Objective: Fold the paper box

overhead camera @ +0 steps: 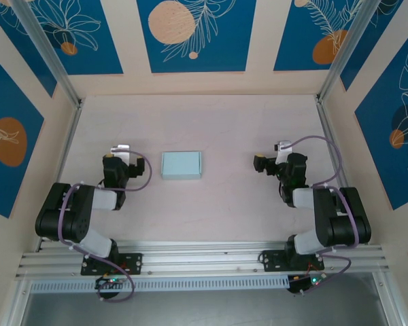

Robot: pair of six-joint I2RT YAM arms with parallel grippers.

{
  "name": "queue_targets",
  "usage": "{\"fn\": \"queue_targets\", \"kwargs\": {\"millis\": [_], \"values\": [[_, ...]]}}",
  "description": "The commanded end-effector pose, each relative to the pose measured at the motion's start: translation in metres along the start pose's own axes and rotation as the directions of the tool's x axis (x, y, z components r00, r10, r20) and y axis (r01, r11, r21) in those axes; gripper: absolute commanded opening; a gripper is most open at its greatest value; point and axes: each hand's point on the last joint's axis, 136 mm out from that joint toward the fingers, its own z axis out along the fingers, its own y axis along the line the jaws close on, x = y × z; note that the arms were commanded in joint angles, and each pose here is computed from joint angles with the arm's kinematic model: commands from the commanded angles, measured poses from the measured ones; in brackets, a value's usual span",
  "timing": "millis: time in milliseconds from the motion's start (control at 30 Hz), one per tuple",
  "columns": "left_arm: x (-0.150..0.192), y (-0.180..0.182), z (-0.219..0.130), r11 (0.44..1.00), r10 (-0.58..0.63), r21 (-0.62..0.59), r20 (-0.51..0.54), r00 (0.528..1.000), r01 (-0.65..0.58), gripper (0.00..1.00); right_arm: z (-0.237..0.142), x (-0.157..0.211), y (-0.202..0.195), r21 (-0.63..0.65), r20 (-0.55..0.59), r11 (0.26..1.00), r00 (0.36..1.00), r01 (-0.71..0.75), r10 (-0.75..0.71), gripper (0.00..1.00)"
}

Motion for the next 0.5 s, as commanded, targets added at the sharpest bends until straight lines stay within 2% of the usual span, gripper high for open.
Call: {"fn": "queue_targets", "kwargs": {"millis": [0, 100, 267, 467], "values": [[-0.0051, 0.0091, 0.0006, 0.999, -0.027, -0.034, 0.015, 1.0, 0.028, 1.0, 0.007, -0.0156, 0.0029, -0.075, 0.055, 0.997, 0.998, -0.014, 0.018, 1.0], [-0.0057, 0.0088, 0.0005, 0.999, -0.027, -0.033, 0.018, 0.999, 0.028, 1.0, 0.0072, -0.0136, 0.0014, -0.09, 0.037, 0.995, 0.999, -0.033, 0.037, 1.0], [-0.0061, 0.0088, 0.0004, 0.999, -0.027, -0.033, 0.02, 0.999, 0.027, 1.0, 0.0121, -0.0145, -0.0059, -0.018, 0.02, 0.999, 0.999, -0.039, 0.039, 1.0], [-0.0062, 0.0084, 0.0003, 0.999, -0.026, -0.032, 0.02, 0.999, 0.026, 1.0, 0.0119, -0.0142, -0.0056, -0.013, 0.021, 0.999, 0.999, -0.034, 0.035, 0.99]]}}
